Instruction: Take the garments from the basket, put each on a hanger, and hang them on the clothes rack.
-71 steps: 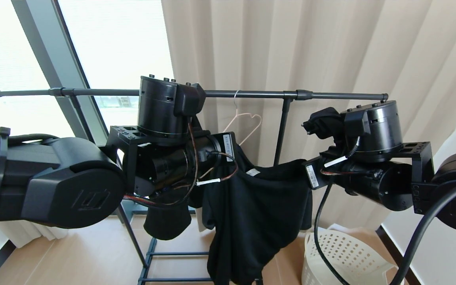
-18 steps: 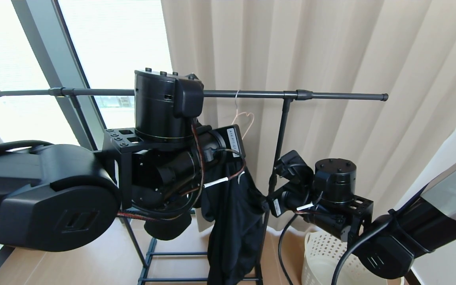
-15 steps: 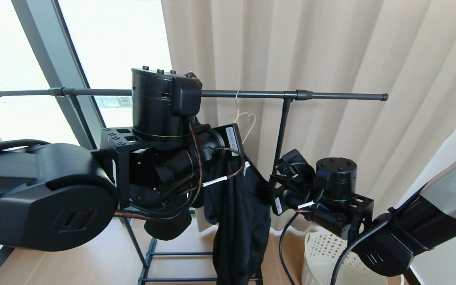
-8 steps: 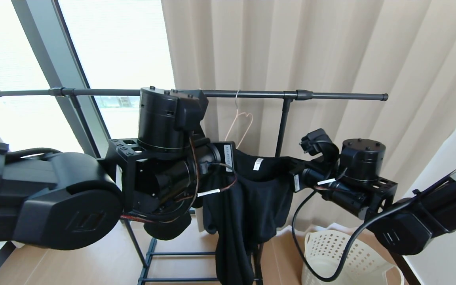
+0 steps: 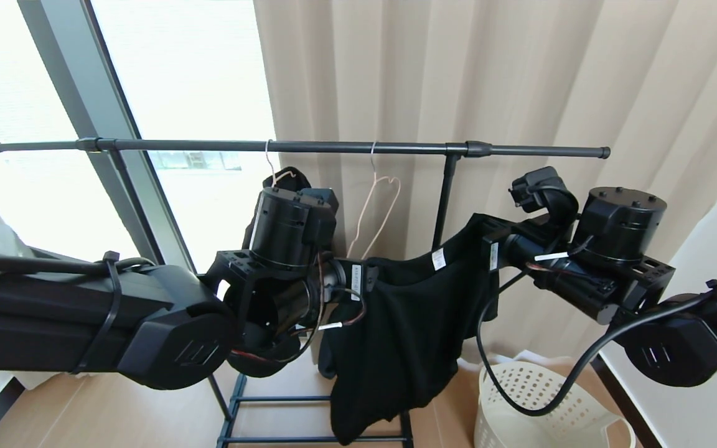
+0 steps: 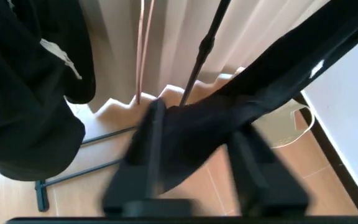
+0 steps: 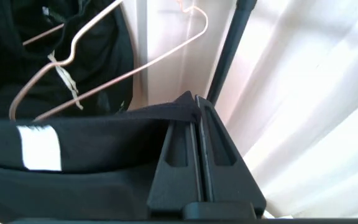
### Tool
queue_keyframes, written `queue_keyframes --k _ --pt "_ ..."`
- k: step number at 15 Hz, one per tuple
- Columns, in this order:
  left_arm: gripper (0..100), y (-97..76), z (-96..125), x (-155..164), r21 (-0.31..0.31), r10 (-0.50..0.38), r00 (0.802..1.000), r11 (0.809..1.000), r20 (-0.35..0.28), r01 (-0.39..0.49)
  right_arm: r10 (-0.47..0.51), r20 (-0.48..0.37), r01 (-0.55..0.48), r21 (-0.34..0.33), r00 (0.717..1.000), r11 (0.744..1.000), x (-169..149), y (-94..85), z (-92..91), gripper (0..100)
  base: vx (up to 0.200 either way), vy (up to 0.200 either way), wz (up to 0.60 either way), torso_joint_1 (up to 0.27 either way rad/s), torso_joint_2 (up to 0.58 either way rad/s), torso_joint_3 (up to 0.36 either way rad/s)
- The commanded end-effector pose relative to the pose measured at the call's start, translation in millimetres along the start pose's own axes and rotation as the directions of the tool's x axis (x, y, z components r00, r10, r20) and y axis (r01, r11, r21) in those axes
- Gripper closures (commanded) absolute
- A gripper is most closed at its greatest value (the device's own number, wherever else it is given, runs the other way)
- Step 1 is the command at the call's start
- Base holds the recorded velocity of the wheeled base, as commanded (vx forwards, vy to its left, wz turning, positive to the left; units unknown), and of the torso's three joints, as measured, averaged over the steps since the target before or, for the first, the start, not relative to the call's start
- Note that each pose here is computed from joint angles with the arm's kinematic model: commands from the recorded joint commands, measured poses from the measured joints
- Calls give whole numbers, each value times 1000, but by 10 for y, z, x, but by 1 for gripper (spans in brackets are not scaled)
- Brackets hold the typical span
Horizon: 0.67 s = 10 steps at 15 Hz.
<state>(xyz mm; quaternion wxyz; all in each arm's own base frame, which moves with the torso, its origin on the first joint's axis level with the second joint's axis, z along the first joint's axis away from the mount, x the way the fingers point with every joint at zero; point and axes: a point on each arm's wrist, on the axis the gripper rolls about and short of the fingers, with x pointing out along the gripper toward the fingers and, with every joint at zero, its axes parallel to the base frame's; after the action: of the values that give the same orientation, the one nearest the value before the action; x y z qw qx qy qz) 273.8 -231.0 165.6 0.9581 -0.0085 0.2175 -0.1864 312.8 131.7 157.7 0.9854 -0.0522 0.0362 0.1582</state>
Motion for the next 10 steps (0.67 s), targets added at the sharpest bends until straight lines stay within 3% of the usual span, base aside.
queue_keyframes --k 1,4,7,8,9,10 --pt "0 19 -29 25 3 7 1000 1000 -11 -7 -8 19 8 2 1000 1000 -20 -31 55 100 0 0 0 0 0 0" --pt "0 64 -12 38 -4 18 1000 1000 -7 -18 -24 31 24 4 999 1000 -12 -75 90 100 0 0 0 0 0 0" --pt "0 134 63 -31 -28 -62 998 998 -5 62 -83 54 83 12 995 996 37 -273 149 100 0 0 0 0 0 0" --pt "0 259 128 -158 -81 -226 974 971 -19 224 -92 53 92 13 994 996 51 -304 144 100 0 0 0 0 0 0" --pt "0 348 171 -232 -138 -339 940 933 -27 333 -92 50 92 12 994 996 52 -303 135 100 0 0 0 0 0 0" --pt "0 432 216 -244 -171 -377 926 914 -21 369 -91 49 90 12 995 996 46 -298 132 100 0 0 0 0 0 0"
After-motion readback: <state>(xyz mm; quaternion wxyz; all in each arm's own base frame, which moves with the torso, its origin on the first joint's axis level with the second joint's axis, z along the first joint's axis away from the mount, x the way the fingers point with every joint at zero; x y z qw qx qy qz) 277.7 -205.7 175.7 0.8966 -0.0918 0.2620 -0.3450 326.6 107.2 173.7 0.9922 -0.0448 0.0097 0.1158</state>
